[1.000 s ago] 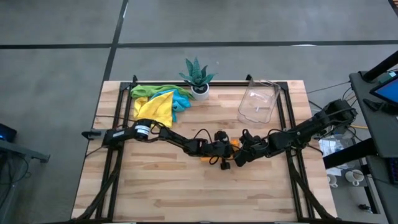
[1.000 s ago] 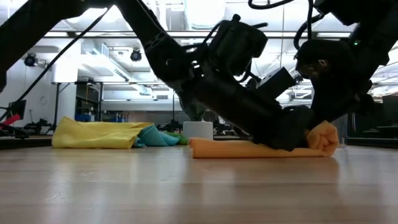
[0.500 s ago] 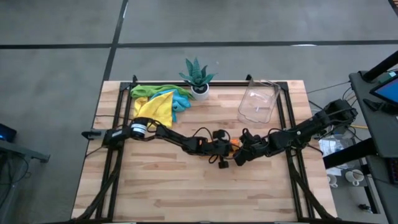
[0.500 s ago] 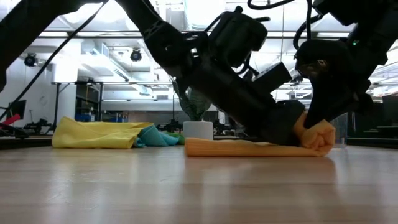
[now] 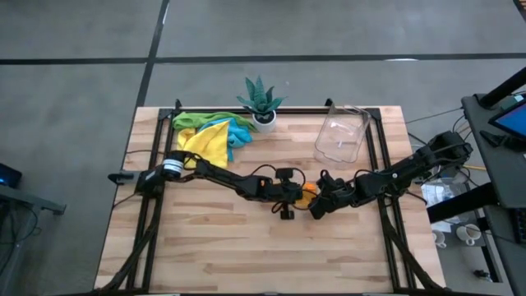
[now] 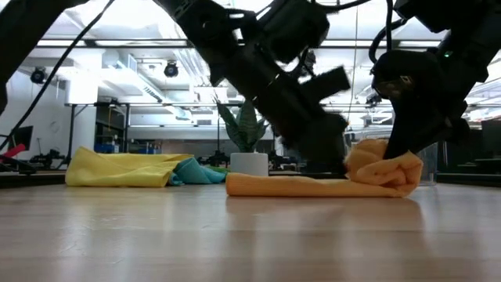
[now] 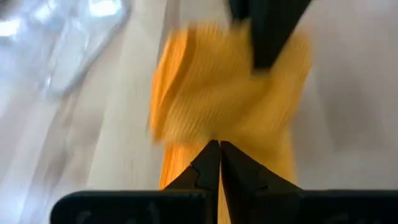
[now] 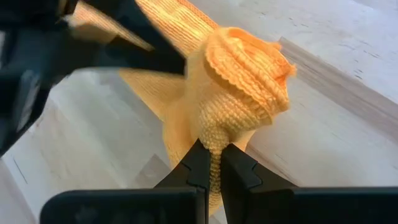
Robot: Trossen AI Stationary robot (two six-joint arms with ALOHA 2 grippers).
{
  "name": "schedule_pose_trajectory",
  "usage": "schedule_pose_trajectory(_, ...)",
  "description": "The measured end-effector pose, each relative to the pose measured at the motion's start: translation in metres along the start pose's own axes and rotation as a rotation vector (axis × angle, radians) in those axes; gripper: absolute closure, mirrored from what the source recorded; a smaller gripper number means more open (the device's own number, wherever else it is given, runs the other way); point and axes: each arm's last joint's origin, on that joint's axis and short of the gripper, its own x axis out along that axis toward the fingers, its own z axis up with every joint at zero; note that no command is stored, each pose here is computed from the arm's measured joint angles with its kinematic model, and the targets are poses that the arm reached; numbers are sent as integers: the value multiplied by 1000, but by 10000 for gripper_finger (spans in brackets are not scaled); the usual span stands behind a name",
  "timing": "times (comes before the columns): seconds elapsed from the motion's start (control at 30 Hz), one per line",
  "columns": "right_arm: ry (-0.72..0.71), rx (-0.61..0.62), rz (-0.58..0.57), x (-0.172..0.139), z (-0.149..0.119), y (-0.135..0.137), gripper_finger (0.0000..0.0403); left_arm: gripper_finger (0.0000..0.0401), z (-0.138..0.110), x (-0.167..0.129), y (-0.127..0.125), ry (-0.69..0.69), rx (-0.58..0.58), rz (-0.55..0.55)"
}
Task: Roll microfiber towels into tight, uniform cylinder then place into a basket
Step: Roll the orange microfiber cloth
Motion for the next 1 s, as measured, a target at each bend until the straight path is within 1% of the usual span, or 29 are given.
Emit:
schedule_pose_trajectory(0.13, 0, 0, 0, 0, 0, 0, 390, 401, -7, 3, 5, 28, -1, 13)
schedule_pose_trajectory(0.3, 0, 0, 0, 0, 0, 0, 390, 401, -9, 5, 8, 33, -7, 16)
schedule_pose_trajectory(0.47, 3, -1, 0, 0, 1, 0, 390, 401, -7, 5, 6, -3, -25, -28)
schedule_pose_trajectory(0.53, 7, -2, 6, 0, 3, 1, 390, 401, -9, 11, 4, -20, -29, -29)
schedule_pose_trajectory(0.6, 6, -8, 10, 0, 5, 2, 390, 401, -14, 16, 1, -9, -50, -32)
schedule_pose_trajectory(0.7, 15, -13, 2, 0, 6, 1, 390, 401, -18, 26, -2, -45, -83, -54)
schedule_pose_trajectory(0.8, 19, -15, 0, -1, 7, 2, 390, 401, -22, 33, -5, -63, -93, -55)
schedule_pose_trajectory(0.87, 29, -19, -9, -1, 6, 1, 390, 401, -22, 34, -5, -71, -116, -56)
schedule_pose_trajectory(1.0, 36, -18, -12, -1, 6, 0, 390, 401, -17, 34, -6, -100, -123, -59)
